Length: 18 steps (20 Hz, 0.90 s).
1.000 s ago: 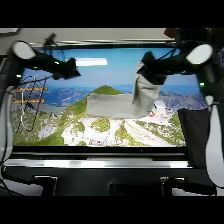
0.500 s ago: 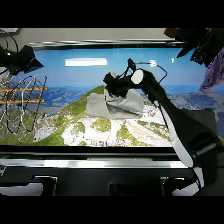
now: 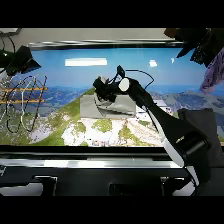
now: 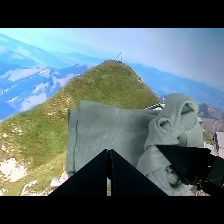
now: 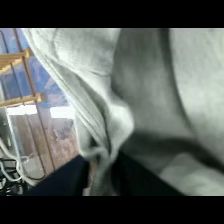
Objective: Fold the clothes and pants, and hang the long-sleeved shirts on hangers.
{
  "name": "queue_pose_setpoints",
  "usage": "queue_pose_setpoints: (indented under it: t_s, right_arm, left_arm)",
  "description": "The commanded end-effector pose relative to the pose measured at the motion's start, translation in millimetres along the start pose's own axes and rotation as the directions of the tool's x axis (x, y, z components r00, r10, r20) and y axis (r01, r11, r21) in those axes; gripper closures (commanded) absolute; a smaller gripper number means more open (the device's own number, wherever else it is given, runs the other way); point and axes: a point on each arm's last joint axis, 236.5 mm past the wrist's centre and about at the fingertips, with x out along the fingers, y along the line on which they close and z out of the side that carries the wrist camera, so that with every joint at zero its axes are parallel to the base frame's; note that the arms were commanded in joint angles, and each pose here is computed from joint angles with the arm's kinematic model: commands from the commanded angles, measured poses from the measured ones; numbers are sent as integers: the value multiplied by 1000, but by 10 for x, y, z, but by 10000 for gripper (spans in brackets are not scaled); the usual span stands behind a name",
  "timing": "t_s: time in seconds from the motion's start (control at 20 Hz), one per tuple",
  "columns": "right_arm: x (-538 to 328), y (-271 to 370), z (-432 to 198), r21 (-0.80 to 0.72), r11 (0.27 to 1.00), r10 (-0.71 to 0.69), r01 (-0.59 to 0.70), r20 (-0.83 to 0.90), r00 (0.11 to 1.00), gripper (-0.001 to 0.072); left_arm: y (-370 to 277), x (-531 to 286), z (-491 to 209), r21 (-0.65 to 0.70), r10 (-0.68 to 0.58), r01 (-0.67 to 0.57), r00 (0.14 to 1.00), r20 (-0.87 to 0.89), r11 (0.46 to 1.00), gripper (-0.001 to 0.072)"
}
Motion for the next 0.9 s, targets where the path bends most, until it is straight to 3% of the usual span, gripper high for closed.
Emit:
queue_pose_setpoints:
  t_s: [0.0, 0.25, 0.45, 0.65, 0.75, 0.85]
  right_arm:
    - [56, 226, -239, 57, 996, 73, -70, -55, 996, 309]
    - [-151, 775, -638, 67, 970, 243, -234, -175, 954, 293]
    - [-844, 702, -58, -17, 970, 237, -241, -121, 964, 293]
    - [-1809, -226, 869, -112, 993, 34, -33, 4, 999, 292]
    - [-2214, -853, 1197, -83, 993, -85, 88, 39, 996, 285]
    - [-2465, -1343, 1401, -25, 991, -128, 129, 51, 991, 281]
  left_arm:
    - [8, 3, 3, -2, 1, -1, 1000, 0, 1000, 691]
    - [35, 57, -2, -10, 4, -4, 1000, -10, 1000, 691]
    - [37, 60, 5, -10, 3, -4, 1000, -8, 1000, 690]
    - [37, 60, 4, -10, 4, -4, 1000, -9, 1000, 690]
    - [37, 60, 4, -7, 4, -4, 1000, -9, 1000, 691]
    - [38, 60, 4, -6, 4, -4, 1000, -9, 1000, 690]
